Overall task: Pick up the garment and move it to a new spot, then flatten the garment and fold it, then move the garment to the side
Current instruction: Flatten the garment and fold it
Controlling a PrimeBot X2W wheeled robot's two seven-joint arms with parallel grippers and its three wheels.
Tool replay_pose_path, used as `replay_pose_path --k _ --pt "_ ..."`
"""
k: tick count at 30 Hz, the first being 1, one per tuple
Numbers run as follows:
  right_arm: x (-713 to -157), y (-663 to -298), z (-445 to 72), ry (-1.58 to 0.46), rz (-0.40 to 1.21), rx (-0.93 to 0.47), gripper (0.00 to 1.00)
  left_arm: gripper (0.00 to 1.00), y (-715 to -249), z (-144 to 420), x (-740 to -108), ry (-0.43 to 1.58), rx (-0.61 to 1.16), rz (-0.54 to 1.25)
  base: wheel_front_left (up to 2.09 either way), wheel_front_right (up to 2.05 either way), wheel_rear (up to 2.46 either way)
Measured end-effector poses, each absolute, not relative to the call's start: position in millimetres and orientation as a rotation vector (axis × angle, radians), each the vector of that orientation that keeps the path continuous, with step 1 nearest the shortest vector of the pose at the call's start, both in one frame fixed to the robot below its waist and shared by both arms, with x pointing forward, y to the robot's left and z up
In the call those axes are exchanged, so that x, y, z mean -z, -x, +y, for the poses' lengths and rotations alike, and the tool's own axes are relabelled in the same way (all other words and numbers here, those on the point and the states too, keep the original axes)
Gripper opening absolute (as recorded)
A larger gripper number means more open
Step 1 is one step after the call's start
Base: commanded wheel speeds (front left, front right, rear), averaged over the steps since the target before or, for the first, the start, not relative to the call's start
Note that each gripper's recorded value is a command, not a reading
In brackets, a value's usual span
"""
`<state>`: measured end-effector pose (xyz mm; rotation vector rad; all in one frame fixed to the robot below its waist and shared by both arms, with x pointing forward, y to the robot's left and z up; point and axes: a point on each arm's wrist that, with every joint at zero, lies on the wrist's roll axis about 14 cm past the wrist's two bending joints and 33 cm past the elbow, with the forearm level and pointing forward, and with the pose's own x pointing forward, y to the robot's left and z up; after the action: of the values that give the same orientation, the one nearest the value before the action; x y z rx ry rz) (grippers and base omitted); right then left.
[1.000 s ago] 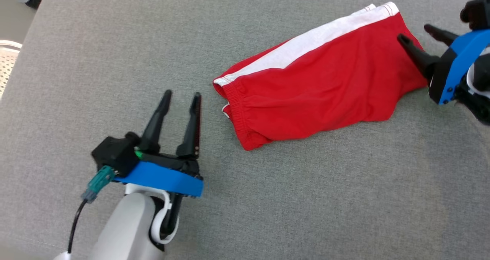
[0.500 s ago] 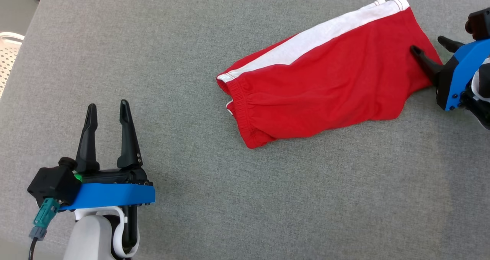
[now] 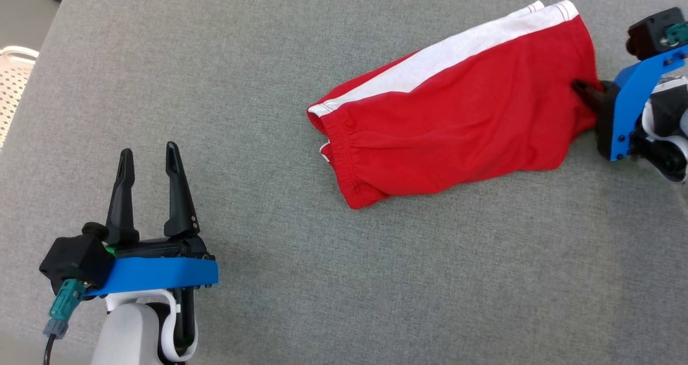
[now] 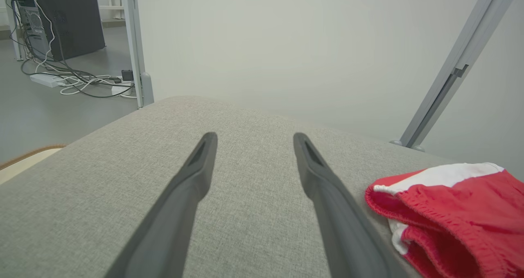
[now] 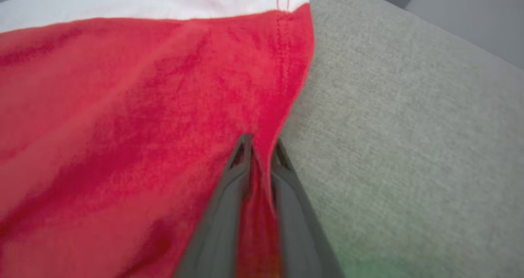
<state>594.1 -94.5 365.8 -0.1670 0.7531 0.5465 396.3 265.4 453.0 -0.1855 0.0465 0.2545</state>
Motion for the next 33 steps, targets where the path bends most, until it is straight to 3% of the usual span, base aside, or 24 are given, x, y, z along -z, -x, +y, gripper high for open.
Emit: replay_pose_path --k 12,21,33 --pt "-395 -573 -111 0.112 0.694 -0.508 0.0 1.0 -391 249 -463 0.171 -0.204 0.027 0.0 0.0 0.0" --pt "-405 -522 -147 0.047 0.663 -0.451 0.0 1.0 -386 231 -469 0.165 -0.143 0.014 0.0 0.0 0.0" --pt "-403 -460 -222 -0.074 0.627 -0.267 0.0 1.0 -388 209 -480 0.159 -0.061 -0.017 0.0 0.0 0.0"
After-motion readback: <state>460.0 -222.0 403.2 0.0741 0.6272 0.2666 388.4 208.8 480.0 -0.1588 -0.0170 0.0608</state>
